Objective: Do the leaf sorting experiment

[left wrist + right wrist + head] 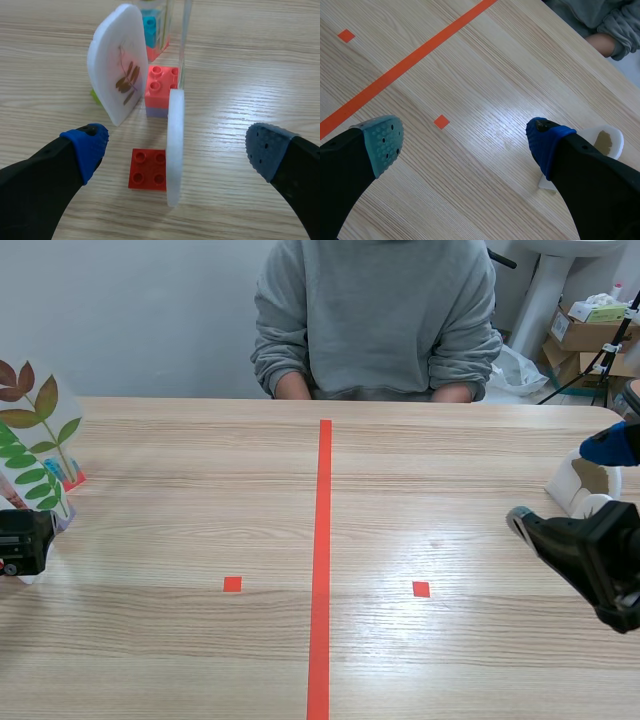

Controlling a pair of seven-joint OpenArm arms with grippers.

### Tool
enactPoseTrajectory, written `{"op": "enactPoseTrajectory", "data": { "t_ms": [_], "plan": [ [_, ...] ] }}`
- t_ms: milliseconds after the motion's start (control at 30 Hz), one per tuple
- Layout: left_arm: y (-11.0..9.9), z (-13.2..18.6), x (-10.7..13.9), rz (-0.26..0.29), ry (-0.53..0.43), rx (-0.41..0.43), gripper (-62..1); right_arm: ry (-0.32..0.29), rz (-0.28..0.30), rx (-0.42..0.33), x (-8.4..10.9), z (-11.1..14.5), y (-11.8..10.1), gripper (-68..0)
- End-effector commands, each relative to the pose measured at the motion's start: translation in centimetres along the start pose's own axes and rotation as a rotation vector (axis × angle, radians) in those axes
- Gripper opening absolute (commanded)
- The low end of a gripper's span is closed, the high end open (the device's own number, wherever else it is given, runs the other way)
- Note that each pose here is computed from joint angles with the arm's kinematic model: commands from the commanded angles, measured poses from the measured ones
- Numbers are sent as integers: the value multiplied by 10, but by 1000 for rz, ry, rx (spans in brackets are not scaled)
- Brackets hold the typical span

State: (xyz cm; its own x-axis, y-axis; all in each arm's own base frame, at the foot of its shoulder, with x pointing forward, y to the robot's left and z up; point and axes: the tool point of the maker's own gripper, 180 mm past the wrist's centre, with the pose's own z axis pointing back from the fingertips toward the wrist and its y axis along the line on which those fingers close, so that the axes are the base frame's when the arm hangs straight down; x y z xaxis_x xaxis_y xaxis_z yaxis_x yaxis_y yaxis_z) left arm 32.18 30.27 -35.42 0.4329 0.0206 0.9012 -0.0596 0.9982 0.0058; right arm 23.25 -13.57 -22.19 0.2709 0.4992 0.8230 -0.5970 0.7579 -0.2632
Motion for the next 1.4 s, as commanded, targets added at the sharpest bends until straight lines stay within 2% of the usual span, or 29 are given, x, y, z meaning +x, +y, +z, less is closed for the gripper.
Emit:
{"op": "enactPoseTrajectory", "data": {
  "t_ms": [0, 133, 267, 333, 400, 467, 533, 600, 767, 833, 933, 1167, 1267, 1367],
  "plan": [
    [2, 3, 26, -28, -72, 3, -6, -29, 17, -10, 10, 1, -4, -172],
    [-5, 18, 51, -84, -147, -14, -6, -20, 29, -16, 8, 1, -5, -172],
    [-18, 42, 87, -180, -232, -39, -6, -21, 28, -16, 8, 1, -5, -172],
    [-31, 58, 105, -246, -268, -69, -6, -24, 28, -16, 9, 1, -5, -172],
    [-53, 74, 119, -306, -294, -136, -6, -34, 28, -16, 11, 1, -5, -172],
    [-76, 92, 126, -330, -310, -226, -6, -53, 26, -15, 14, 1, -4, -172],
    [-97, 105, 124, -340, -300, -302, -6, -65, 30, -7, 16, 1, -3, -171],
    [-116, 117, 118, -342, -276, -381, -6, -63, 36, -2, 16, 1, -3, -139],
    [-148, 146, 103, -340, -230, -513, -6, -57, 39, 19, 14, 2, 2, -121],
    [-159, 155, 94, -348, -191, -561, -6, -59, 23, 31, 14, 2, 4, -119],
    [-169, 167, 82, -351, -143, -602, -6, -62, 0, 45, 13, 3, 8, -119],
    [-186, 191, 69, -308, -88, -687, -7, -27, -48, 65, -2, 3, 13, -119],
    [-191, 199, 64, -301, -67, -710, -7, -29, -82, 75, -5, 3, 14, -119],
    [-192, 202, 59, -296, -48, -719, -7, -30, -87, 76, -5, 3, 14, -119]
  ]
}}
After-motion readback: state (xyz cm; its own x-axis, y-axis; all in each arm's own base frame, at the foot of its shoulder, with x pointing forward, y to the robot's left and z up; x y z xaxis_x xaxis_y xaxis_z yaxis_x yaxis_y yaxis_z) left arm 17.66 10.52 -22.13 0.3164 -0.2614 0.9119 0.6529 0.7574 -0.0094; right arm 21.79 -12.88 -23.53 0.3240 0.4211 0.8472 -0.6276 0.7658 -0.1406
